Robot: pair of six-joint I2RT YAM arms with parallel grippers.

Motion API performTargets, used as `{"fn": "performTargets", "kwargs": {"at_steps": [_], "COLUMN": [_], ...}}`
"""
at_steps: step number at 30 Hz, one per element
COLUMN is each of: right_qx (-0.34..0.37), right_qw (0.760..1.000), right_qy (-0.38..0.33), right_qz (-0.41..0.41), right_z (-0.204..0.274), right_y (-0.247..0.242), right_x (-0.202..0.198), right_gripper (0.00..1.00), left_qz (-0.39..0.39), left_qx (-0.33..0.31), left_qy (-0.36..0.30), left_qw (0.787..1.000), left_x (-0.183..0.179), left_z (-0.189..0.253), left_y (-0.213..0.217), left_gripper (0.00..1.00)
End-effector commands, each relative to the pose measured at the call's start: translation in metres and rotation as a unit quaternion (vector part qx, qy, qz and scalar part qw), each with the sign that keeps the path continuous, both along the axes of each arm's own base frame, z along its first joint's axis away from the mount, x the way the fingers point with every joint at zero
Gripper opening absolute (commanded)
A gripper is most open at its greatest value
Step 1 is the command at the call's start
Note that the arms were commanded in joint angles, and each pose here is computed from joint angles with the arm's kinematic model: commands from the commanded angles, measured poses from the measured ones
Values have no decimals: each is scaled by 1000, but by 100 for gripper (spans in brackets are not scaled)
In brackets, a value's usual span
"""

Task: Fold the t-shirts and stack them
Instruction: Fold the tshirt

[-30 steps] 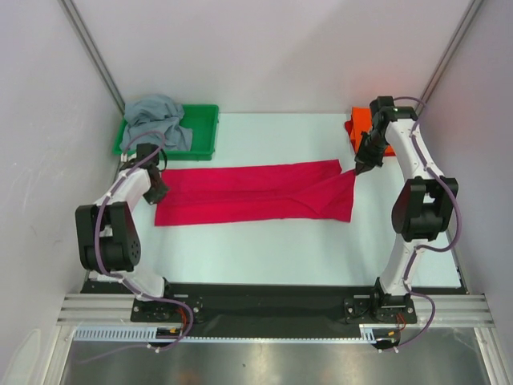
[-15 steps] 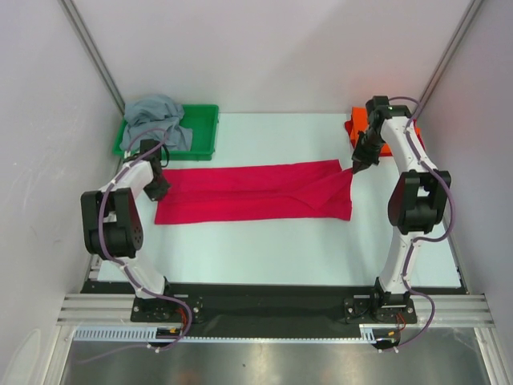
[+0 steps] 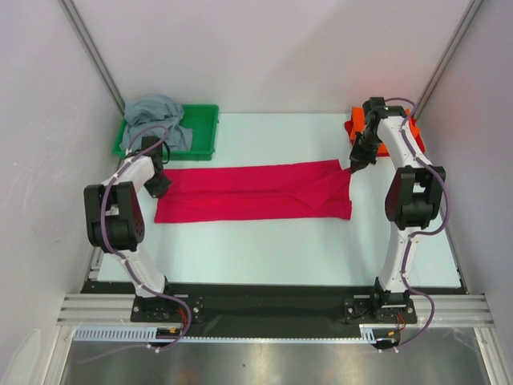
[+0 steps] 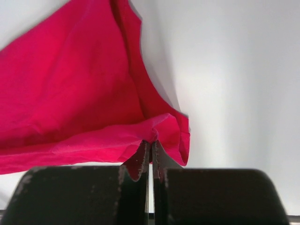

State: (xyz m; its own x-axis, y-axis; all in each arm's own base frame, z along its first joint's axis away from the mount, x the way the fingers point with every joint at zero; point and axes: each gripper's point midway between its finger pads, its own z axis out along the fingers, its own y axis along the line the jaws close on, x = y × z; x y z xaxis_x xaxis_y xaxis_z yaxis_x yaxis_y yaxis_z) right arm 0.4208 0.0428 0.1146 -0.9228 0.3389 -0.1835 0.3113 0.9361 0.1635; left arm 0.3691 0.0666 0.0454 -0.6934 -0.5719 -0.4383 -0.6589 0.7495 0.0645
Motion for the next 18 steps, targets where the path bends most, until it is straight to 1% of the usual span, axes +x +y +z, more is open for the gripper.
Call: {"fn": "performTargets", "kwargs": {"at_steps": [1, 6, 10, 12, 13, 14, 16, 18], "right_qx": [-4, -10, -11, -9, -8, -8, -8, -8], "right_qw": [1000, 999, 1000, 1000, 1000, 1000, 1000, 999], "right_qy": [-28, -28, -26, -27, -28, -26, -27, -29], "right_qz": [9, 13, 11, 12, 13, 12, 14, 13], "right_z": [8, 4, -1, -2, -3, -4, -5, -5], "right_y": [2, 0, -2, -1, 0, 0, 1, 1], "right_x": [16, 18, 21, 23, 25, 25, 27, 30], "right_gripper": [0, 0, 0, 0, 0, 0, 0, 0], "left_qz": [15, 20, 24, 26, 26, 29, 38, 41], "left_qx": [14, 19, 21, 25, 26, 29, 43, 48], "left_qy": [-12, -17, -34, -37, -41, -39, -41, -56], "left_qw": [1000, 999, 999, 999, 998, 998, 998, 996], "left_x": [11, 17, 25, 25, 26, 24, 20, 15], "left_z": [9, 9, 15, 18, 21, 23, 31, 44], "left_y": [5, 8, 10, 11, 11, 12, 18, 19], "left_gripper": [4, 8, 25, 28, 35, 39, 43, 46]}}
